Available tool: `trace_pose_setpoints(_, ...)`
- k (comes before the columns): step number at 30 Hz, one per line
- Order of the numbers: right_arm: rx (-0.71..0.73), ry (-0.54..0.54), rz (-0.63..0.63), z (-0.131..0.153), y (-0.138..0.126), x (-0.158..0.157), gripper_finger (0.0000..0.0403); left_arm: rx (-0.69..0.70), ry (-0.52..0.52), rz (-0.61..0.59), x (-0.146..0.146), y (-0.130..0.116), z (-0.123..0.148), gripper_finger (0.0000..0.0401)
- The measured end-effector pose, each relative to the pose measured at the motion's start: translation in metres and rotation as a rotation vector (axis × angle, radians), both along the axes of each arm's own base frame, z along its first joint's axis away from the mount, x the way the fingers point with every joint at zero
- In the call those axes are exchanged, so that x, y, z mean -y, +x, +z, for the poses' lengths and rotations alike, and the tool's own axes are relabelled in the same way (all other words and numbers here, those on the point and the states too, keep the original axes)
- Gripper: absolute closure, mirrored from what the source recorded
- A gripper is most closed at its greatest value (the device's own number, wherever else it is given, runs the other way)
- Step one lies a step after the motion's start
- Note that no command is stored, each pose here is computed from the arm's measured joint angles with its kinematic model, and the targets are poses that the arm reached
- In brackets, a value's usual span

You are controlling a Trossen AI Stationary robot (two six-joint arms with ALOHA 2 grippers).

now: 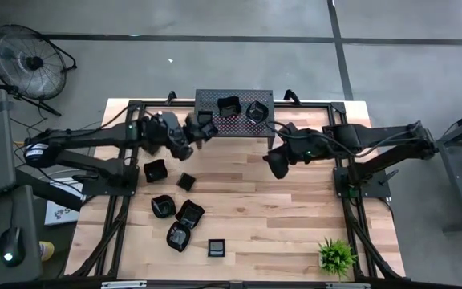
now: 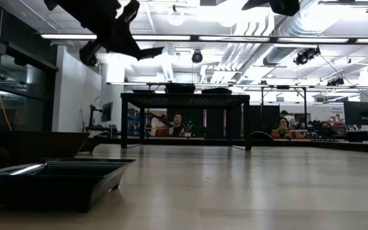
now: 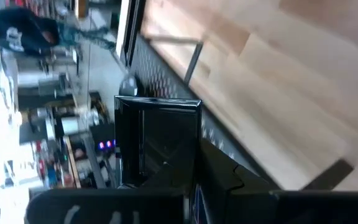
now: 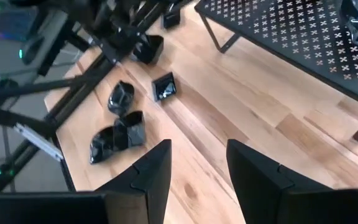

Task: Pick & Place Mini shaped plates
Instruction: Stack the square plate on top of the square plate on the shelf

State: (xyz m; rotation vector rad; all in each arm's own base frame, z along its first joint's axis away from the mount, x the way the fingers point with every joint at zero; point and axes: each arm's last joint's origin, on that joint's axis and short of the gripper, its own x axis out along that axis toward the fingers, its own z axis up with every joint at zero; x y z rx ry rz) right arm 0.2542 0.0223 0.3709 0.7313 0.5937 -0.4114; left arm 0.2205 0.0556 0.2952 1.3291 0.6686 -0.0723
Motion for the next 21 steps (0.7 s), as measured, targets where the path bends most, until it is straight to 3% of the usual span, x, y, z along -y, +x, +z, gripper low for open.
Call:
trace_pose_setpoints(4, -0.034, -0.035, 0.028, 0.000, -0.006, 0.001, 0.0253, 0.040, -0.052, 0.104, -0.016, -0.004, 0.001, 0.0391)
trace_pose_setpoints(11, -0.076, -0.078, 0.031, 0.004, -0.020, 0.011, 0.0253, 0.138, -0.239, 0.281, -0.025, -0.007, 0.003, 0.0391)
trace_pose_setpoints(21, -0.087, -0.130, 0.031, 0.009, -0.033, 0.023, 0.0253, 0.368, -0.546, 0.552, -0.033, 0.011, 0.038, 0.0391)
